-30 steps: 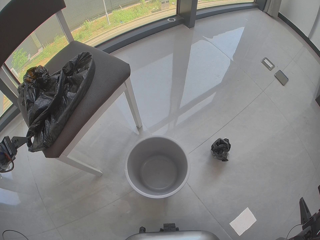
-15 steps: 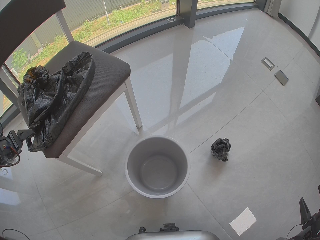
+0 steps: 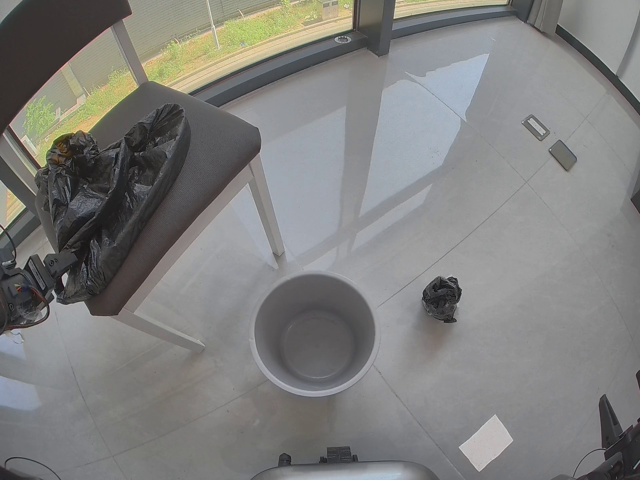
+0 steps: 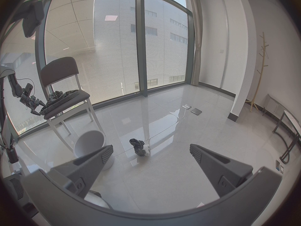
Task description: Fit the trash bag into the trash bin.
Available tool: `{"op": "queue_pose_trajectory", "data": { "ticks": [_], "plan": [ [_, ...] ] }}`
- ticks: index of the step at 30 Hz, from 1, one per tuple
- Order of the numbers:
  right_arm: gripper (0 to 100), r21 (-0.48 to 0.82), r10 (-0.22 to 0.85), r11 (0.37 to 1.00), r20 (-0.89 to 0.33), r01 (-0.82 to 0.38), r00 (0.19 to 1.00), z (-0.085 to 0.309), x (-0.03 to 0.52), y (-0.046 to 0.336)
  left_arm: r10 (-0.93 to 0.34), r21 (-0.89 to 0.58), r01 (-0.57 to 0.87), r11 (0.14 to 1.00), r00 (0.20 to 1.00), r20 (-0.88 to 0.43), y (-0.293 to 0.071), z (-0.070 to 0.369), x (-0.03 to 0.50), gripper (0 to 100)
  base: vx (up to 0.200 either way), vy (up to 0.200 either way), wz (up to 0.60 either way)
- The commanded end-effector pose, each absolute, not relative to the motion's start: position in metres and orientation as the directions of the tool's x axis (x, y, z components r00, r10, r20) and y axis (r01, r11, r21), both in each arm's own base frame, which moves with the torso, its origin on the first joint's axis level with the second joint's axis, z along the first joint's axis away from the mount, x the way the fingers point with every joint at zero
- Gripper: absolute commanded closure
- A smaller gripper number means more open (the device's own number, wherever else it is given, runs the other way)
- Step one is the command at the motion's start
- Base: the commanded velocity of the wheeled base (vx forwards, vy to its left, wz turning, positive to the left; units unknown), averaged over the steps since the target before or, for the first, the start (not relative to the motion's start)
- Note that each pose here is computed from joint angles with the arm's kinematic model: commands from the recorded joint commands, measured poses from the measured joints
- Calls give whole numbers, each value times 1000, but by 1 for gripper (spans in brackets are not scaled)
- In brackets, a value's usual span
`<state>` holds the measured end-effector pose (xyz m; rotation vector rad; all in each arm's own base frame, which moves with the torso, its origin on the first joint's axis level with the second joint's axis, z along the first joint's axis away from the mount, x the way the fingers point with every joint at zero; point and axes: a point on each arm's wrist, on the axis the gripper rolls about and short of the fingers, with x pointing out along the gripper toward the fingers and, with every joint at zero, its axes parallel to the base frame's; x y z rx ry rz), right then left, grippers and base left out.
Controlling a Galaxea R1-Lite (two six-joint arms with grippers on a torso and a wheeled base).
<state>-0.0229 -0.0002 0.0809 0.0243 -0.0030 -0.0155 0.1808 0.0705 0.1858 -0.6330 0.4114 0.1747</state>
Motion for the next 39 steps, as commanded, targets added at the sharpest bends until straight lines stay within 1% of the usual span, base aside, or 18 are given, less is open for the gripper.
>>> {"op": "queue_pose_trajectory", "data": {
  "ticks": [1, 28, 29, 39],
  "plan": [
    [0, 25, -15, 1000, -3, 15, 1000, 76, -22, 0, 28, -545, -294, 785, 896, -442, 72, 181, 185, 0, 0, 0, 0],
    [0, 25, -15, 1000, -3, 15, 1000, 76, -22, 0, 28, -569, -281, 773, 911, -412, 68, 168, 205, 0, 0, 0, 0],
    [0, 25, -15, 1000, -3, 15, 1000, 76, -22, 0, 30, -568, -281, 773, 912, -410, 68, 167, 205, 100, 0, 0, 0],
    [0, 20, -12, 1000, -5, 12, 1000, 76, -22, 0, 43, -562, -278, 779, 918, -394, 67, 170, 204, 100, 0, 0, 0]
  ]
}}
